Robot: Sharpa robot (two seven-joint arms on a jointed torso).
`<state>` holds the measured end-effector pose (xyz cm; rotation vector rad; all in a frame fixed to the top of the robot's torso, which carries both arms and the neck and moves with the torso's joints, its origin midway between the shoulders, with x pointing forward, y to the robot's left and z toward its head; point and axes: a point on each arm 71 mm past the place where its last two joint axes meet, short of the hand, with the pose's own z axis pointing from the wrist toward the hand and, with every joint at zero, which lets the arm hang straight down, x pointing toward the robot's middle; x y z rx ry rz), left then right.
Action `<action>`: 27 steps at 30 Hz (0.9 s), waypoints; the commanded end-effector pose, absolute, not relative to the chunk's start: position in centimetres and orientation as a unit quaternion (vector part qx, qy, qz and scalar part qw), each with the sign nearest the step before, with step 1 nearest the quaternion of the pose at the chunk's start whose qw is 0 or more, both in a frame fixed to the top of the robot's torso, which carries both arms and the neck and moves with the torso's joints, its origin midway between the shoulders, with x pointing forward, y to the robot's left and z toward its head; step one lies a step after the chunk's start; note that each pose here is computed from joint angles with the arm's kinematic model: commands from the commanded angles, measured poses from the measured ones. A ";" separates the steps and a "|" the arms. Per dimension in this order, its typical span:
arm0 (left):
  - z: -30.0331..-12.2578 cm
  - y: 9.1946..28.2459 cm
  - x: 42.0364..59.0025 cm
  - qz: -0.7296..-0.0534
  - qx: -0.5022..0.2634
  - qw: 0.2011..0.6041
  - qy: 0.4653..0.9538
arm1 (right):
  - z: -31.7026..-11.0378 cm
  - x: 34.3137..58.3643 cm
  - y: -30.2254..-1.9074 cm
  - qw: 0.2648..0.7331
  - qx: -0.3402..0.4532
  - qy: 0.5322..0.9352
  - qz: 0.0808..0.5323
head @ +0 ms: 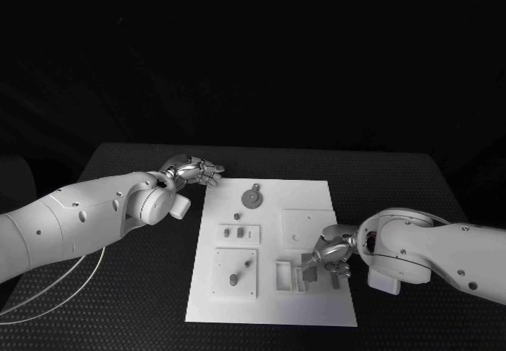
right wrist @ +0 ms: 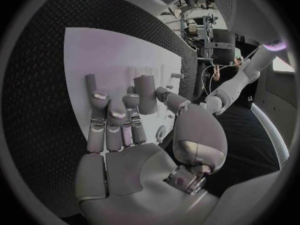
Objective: Assemble the parts on the task board
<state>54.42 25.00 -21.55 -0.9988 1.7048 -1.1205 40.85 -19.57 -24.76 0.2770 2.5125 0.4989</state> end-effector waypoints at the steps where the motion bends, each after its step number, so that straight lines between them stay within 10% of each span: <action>1: -21.5 24.6 54.3 -0.455 -0.395 0.413 0.683 | -25.0 40.8 -18.9 0.258 0.100 0.943 0.187; 27: -21.5 24.7 54.3 -0.455 -0.395 0.411 0.684 | -26.7 40.4 -16.1 0.252 0.070 0.946 0.189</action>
